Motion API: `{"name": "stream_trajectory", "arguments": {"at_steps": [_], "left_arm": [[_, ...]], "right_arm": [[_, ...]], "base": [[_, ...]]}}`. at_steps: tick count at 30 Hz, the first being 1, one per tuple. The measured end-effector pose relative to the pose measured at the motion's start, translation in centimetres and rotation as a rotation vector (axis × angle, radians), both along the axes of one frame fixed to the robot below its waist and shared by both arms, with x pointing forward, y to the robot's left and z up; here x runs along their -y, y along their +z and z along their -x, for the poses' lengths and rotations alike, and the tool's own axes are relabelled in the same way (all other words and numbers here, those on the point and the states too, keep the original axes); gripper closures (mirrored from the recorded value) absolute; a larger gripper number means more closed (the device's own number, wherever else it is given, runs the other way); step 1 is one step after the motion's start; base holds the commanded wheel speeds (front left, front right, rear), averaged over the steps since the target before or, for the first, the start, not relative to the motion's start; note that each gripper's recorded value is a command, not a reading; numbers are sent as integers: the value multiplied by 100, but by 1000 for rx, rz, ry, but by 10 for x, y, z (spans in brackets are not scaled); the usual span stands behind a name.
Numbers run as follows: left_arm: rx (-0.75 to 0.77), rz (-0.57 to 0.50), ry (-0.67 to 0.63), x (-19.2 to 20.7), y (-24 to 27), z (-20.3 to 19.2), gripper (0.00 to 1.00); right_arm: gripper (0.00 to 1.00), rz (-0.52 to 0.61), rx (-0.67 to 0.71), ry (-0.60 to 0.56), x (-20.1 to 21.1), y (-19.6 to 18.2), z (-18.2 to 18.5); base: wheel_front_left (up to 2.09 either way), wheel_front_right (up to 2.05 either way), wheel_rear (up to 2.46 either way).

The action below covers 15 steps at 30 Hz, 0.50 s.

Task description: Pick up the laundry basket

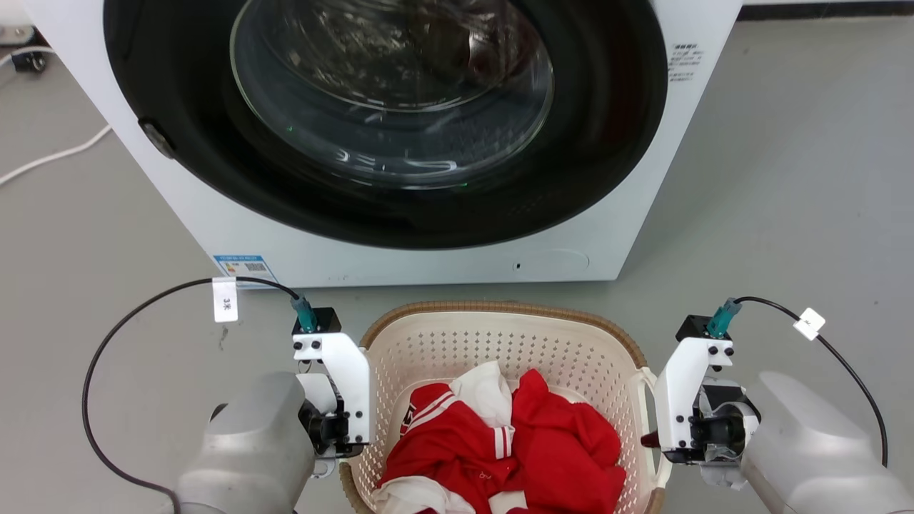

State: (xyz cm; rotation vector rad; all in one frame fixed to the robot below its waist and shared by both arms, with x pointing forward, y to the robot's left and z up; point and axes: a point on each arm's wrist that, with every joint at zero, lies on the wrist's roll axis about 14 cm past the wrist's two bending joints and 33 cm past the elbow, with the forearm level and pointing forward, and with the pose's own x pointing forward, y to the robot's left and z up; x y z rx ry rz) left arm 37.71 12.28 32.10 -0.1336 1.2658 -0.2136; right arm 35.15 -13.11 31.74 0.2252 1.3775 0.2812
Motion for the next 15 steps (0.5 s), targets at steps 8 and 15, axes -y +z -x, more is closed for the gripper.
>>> {"name": "stream_trajectory", "arguments": {"at_steps": [8,15], "left_arm": [[1,-5,-11,-5,27,0,100],[-5,0,-15,-5,41,13,100]], "right_arm": [[100,0,-23,18,-5,21,8],[100,18,-10,23,-3,36,14]], "base": [[0,0,0],[0,0,0]]}}
